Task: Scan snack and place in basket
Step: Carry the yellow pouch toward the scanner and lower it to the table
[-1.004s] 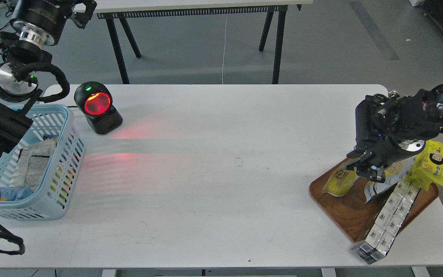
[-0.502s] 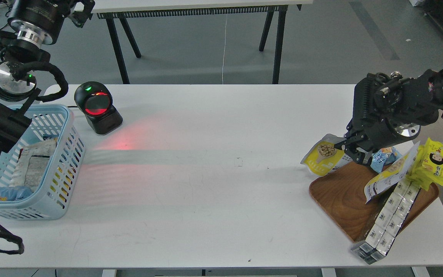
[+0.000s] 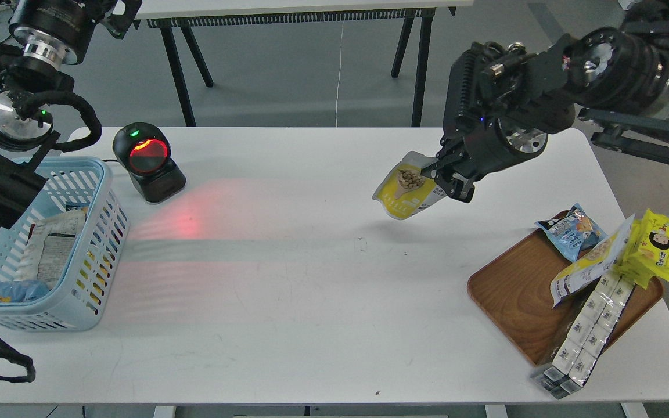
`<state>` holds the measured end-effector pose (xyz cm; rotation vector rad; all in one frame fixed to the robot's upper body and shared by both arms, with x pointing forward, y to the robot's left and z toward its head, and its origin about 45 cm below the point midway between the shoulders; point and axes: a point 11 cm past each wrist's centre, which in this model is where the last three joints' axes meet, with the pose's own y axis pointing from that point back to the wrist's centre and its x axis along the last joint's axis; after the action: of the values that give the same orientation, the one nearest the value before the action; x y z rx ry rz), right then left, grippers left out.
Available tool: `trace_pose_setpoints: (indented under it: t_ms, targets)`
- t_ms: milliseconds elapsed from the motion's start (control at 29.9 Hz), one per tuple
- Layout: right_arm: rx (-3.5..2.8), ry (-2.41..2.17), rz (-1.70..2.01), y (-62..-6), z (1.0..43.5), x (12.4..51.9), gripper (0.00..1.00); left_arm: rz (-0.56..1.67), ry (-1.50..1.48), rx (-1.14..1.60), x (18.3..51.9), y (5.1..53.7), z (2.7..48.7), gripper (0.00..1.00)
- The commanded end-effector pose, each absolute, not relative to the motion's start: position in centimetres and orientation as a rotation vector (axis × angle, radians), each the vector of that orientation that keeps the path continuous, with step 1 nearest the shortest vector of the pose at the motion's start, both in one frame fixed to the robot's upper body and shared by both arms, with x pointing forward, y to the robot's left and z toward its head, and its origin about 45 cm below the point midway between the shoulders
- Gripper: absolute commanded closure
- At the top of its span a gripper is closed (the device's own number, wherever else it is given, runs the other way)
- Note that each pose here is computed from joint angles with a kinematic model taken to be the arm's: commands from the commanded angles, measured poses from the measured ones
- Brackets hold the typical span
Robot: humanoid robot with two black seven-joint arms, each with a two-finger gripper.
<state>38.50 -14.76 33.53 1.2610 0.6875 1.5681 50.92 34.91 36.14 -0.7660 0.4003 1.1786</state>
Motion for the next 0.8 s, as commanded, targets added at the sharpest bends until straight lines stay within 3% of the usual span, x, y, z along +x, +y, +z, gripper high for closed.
trace_pose_setpoints:
  t_ms: [0,770]
  targets:
    - [1.255,0.727,1.606,-12.1,33.0,38.3,1.00,1.177,0.400,-0.767,50.9,34.9,36.2,0.00]
    - [1.250,0.886,1.714,0.1,28.9,36.3,1.00,1.181,0.398,-0.765,50.9,35.0,36.2,0.00]
